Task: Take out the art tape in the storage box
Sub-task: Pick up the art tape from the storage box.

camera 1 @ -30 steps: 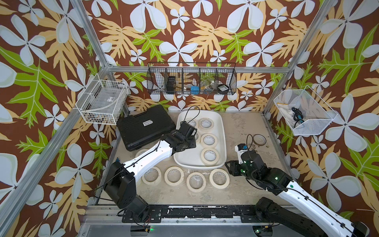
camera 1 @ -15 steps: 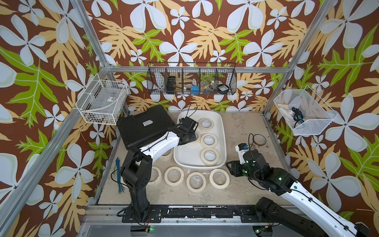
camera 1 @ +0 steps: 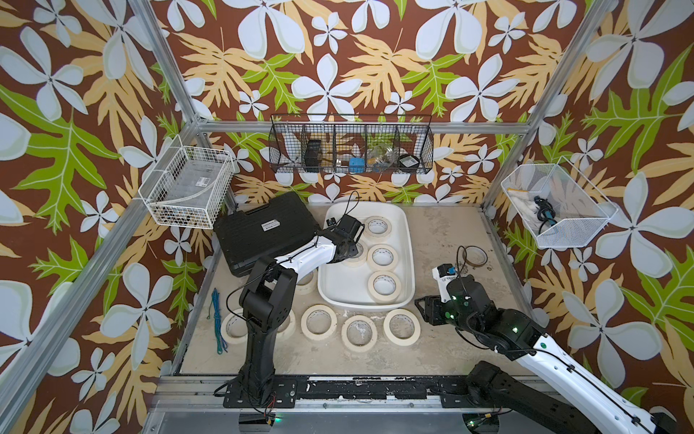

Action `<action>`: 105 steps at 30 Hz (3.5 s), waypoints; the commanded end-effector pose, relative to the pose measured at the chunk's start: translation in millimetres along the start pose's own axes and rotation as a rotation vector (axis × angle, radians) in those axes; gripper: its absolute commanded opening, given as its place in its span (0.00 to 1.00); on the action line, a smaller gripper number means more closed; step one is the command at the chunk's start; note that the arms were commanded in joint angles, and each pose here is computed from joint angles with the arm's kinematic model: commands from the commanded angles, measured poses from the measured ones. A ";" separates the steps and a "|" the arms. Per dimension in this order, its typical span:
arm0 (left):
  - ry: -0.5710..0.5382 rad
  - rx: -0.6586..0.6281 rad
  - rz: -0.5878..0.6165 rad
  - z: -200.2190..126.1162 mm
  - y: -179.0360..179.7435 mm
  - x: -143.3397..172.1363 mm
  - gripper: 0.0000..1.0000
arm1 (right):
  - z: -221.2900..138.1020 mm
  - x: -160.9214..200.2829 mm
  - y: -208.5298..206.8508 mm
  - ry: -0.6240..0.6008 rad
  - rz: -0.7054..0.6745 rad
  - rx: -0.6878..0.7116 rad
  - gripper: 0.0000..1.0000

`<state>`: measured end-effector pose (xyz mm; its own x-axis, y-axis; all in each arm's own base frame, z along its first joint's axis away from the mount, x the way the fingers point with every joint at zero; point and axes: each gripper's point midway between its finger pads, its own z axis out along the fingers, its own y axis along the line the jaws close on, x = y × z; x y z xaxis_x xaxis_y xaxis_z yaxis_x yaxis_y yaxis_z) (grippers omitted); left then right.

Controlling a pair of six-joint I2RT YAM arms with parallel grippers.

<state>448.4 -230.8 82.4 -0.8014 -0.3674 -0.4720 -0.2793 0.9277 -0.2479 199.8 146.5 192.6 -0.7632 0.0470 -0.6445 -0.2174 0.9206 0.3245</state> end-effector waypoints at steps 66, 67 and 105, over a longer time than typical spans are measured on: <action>0.037 0.120 0.316 -130.9 39.5 59.7 0.08 | 72.7 -117.3 88.2 -0.077 -0.099 -0.124 0.49; 0.040 0.129 0.322 -130.7 38.9 62.9 0.08 | 78.6 -116.8 91.5 -0.063 -0.103 -0.128 0.49; 0.072 0.160 0.366 -131.7 30.2 81.3 0.09 | 171.3 -70.2 115.3 0.125 -0.302 0.011 0.28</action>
<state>301.7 -219.1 141.9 -0.8771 0.0152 -0.4800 0.1152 0.9770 -0.1797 329.0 317.8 155.6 -0.7320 -0.2904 -0.6163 -0.4608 0.8774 0.1339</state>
